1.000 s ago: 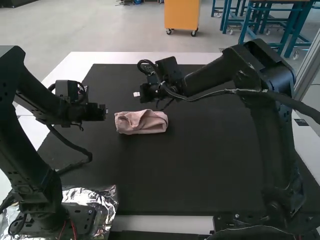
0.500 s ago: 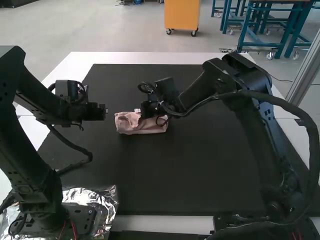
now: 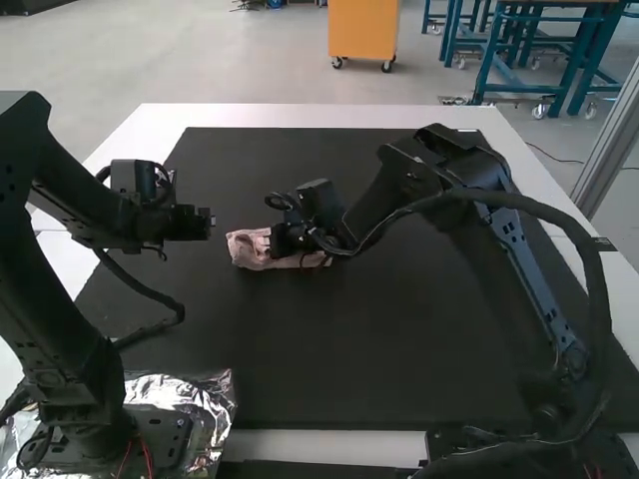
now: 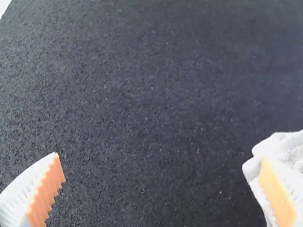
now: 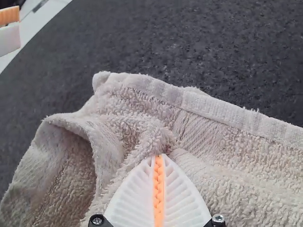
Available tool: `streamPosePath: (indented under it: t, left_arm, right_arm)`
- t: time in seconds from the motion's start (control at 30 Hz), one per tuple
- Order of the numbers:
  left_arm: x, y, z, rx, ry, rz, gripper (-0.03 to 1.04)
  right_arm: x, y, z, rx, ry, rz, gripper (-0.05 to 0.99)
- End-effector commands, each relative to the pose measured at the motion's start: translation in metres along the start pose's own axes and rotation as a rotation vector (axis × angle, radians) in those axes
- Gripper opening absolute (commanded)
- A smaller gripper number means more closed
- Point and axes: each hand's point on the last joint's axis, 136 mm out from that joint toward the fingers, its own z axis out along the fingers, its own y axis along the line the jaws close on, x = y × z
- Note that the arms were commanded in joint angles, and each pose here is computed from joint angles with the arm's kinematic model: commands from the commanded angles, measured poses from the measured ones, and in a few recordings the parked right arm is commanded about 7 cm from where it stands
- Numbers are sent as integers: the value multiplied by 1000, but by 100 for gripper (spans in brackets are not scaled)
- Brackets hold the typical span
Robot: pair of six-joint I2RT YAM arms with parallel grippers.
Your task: Fold the towel.
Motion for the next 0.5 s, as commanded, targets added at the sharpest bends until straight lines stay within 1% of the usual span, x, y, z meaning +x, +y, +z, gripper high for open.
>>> streamPosePath:
  t: [0.0,0.1,0.17,0.23,0.37,0.47]
  left_arm:
    - [-16,4,-3,-15,-37,-4,97]
    - [-22,4,-3,-15,-37,-4,97]
    - [-30,4,-5,-15,-49,-4,97]
    - [-40,4,-6,-15,-65,-1,97]
    - [-70,4,-12,-15,-104,4,97]
    - [-96,3,-20,-15,-144,9,97]
  right_arm:
    - [14,5,7,-13,18,20,-2]
    - [15,-1,7,-8,17,30,-2]
    - [0,2,2,-15,-8,49,-2]
    - [-41,10,-12,-26,-79,37,-2]
    - [-112,10,-48,-10,-177,29,-2]
    - [-170,14,-85,7,-245,22,-2]
